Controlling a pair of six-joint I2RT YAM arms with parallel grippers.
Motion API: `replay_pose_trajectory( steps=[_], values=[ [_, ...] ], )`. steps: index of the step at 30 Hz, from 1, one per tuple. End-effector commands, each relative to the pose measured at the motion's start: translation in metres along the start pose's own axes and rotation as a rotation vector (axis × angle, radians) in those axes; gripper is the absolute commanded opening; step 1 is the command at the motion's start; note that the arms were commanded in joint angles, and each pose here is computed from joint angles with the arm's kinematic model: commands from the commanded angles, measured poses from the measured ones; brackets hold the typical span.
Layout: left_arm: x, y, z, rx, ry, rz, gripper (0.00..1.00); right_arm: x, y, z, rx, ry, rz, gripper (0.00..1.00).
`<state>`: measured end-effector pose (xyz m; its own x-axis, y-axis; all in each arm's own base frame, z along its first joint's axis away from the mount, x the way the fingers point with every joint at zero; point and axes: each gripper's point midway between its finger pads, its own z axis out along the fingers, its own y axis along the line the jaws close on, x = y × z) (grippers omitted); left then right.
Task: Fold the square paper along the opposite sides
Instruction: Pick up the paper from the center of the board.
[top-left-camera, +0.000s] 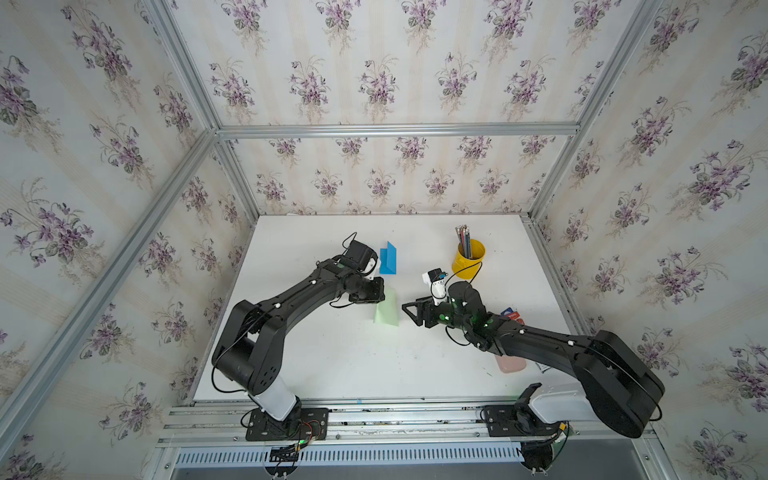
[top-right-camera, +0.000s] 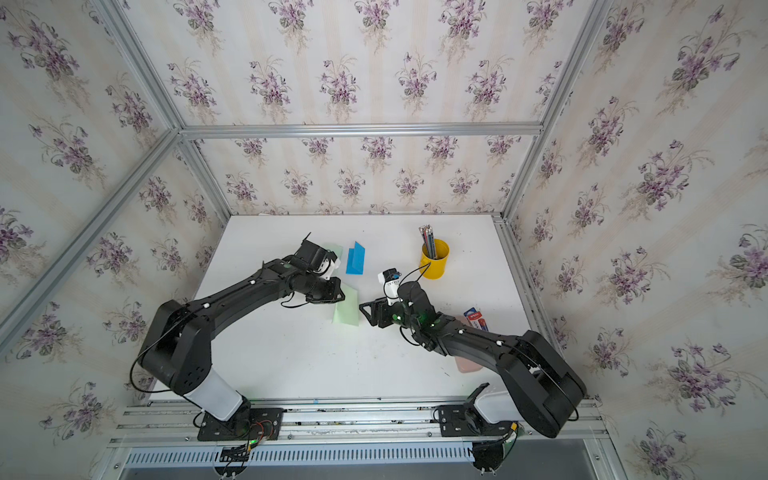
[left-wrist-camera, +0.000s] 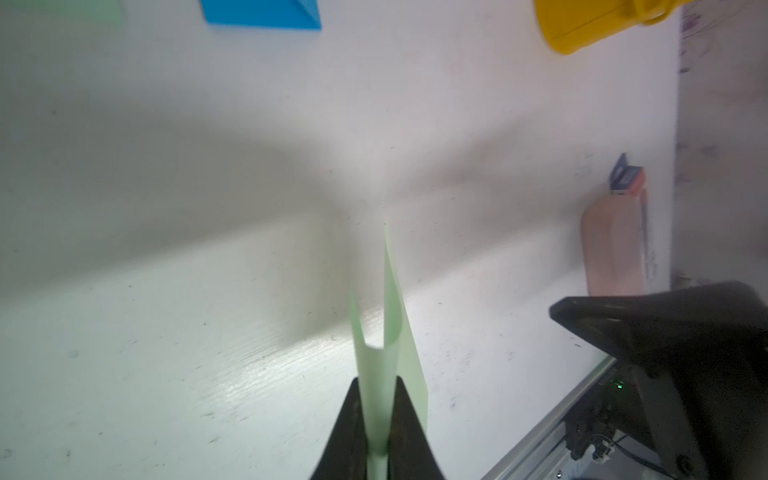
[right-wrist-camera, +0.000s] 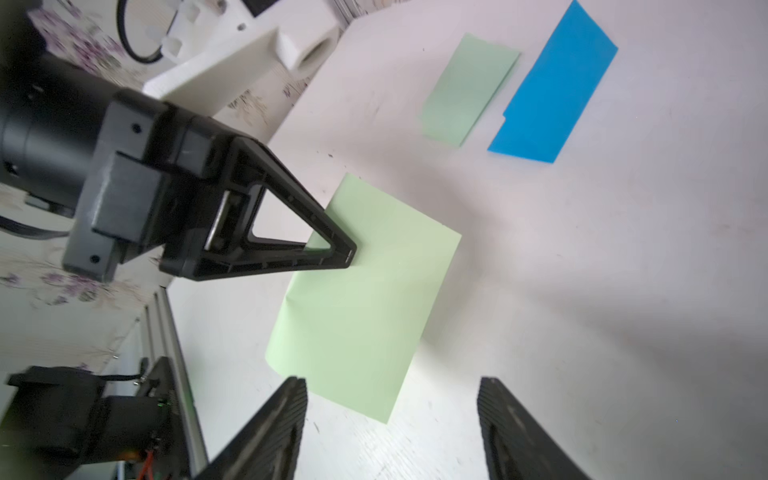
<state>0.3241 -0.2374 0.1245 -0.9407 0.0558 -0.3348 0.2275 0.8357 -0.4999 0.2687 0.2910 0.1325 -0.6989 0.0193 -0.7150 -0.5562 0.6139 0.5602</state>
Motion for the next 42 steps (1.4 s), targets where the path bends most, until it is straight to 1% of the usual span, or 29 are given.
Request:
replay_pose_trajectory(
  steps=[1, 4, 6, 8, 12, 15, 17, 20, 25, 26, 28, 30, 31, 32, 37, 41, 42],
  values=[
    [-0.020, -0.028, -0.026, 0.181, -0.101, 0.071, 0.15, -0.025, 0.034, -0.009, -0.241, -0.019, 0.097, 0.69],
    [-0.034, -0.040, -0.052, 0.307, -0.182, 0.067, 0.16, -0.046, 0.044, -0.017, -0.377, -0.055, 0.173, 0.68],
    [-0.038, -0.045, -0.063, 0.355, -0.216, 0.070, 0.17, -0.053, 0.049, -0.017, -0.438, -0.056, 0.203, 0.67],
    [-0.040, -0.049, -0.071, 0.377, -0.235, 0.085, 0.17, -0.058, 0.054, -0.014, -0.479, -0.050, 0.226, 0.66],
    [-0.040, -0.055, -0.075, 0.419, -0.241, 0.091, 0.18, -0.061, 0.057, -0.005, -0.536, -0.031, 0.270, 0.65],
    [-0.038, -0.054, -0.073, 0.427, -0.236, 0.081, 0.18, -0.063, 0.061, -0.001, -0.582, -0.020, 0.296, 0.60],
    [-0.037, -0.058, -0.083, 0.434, -0.260, 0.098, 0.19, -0.065, 0.063, 0.000, -0.602, -0.018, 0.303, 0.57],
    [-0.034, -0.056, -0.083, 0.426, -0.259, 0.097, 0.20, -0.068, 0.064, 0.000, -0.612, -0.019, 0.303, 0.46],
    [-0.030, -0.050, -0.081, 0.407, -0.253, 0.097, 0.20, -0.066, 0.065, 0.000, -0.621, -0.011, 0.312, 0.24],
    [-0.029, -0.050, -0.081, 0.405, -0.252, 0.099, 0.20, -0.075, 0.050, -0.003, -0.596, -0.042, 0.320, 0.20],
    [-0.029, -0.048, -0.080, 0.400, -0.250, 0.098, 0.20, -0.074, 0.047, -0.004, -0.589, -0.044, 0.324, 0.14],
    [-0.028, -0.047, -0.080, 0.391, -0.252, 0.103, 0.21, -0.074, 0.043, -0.004, -0.579, -0.047, 0.327, 0.04],
    [-0.029, -0.046, -0.081, 0.388, -0.255, 0.105, 0.22, -0.074, 0.042, -0.004, -0.577, -0.047, 0.326, 0.02],
    [-0.029, -0.046, -0.081, 0.384, -0.256, 0.108, 0.23, -0.075, 0.041, -0.004, -0.576, -0.049, 0.323, 0.00],
    [-0.037, -0.041, -0.092, 0.385, -0.274, 0.111, 0.36, -0.082, 0.043, -0.006, -0.566, -0.055, 0.285, 0.00],
    [-0.046, -0.034, -0.110, 0.416, -0.307, 0.085, 0.53, -0.092, 0.055, -0.016, -0.598, -0.063, 0.229, 0.00],
    [-0.048, -0.031, -0.114, 0.438, -0.314, 0.070, 0.55, -0.095, 0.059, -0.020, -0.609, -0.066, 0.214, 0.00]
  ],
)
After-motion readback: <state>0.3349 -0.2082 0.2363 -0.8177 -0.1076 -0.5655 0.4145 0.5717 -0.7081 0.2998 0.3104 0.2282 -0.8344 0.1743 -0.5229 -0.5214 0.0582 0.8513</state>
